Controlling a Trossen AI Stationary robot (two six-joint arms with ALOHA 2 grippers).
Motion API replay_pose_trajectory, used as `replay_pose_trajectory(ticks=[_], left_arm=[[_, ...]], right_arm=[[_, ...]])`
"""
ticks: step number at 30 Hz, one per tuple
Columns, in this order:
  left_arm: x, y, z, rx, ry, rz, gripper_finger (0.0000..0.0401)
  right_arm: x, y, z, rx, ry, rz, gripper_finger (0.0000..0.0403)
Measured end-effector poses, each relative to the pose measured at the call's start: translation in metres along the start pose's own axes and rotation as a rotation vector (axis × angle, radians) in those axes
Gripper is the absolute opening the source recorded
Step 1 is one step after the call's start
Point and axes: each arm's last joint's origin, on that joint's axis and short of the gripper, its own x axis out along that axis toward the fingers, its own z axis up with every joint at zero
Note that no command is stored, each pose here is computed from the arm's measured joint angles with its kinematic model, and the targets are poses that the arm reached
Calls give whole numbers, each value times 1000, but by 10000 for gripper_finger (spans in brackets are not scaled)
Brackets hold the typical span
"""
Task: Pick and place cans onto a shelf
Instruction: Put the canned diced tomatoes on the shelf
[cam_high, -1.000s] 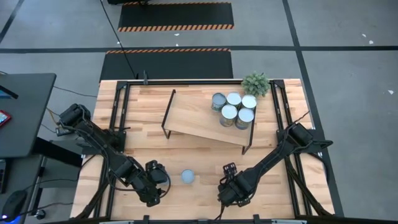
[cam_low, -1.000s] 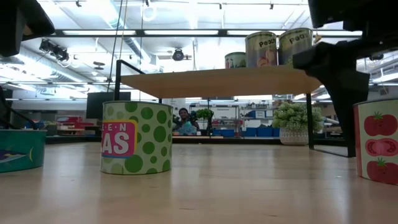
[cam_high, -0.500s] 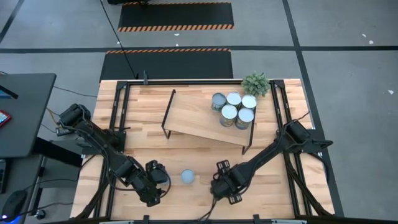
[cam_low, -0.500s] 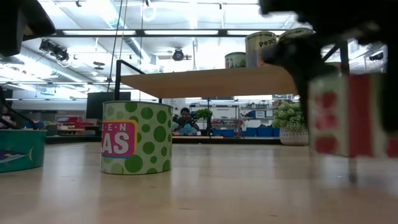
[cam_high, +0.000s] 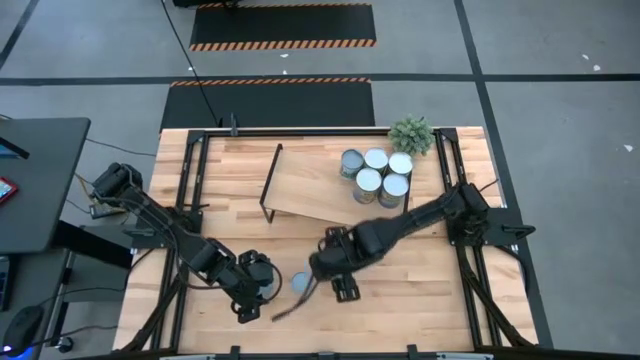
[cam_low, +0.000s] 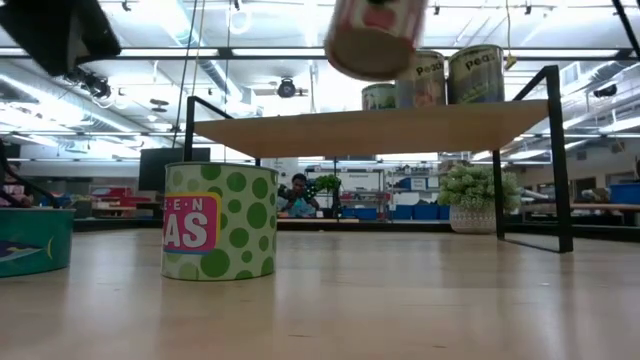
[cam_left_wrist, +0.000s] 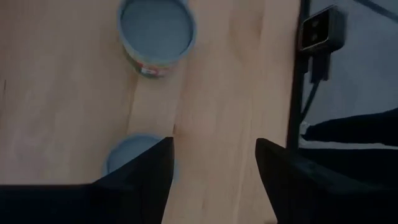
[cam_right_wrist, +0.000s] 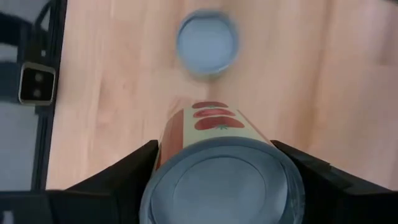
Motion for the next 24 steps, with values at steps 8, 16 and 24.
replay_pose_trajectory(ticks=[8, 16, 24], left_arm=[[-19, 13, 3, 23, -20, 58, 231], [-39, 24, 2, 66, -30, 112, 231], [-54, 30, -1, 147, -30, 138, 231]], right_arm=[[-39, -54, 15, 73, -20, -21, 284], [-52, -104, 18, 97, -27, -93, 284], [-51, -144, 15, 137, -20, -155, 289]])
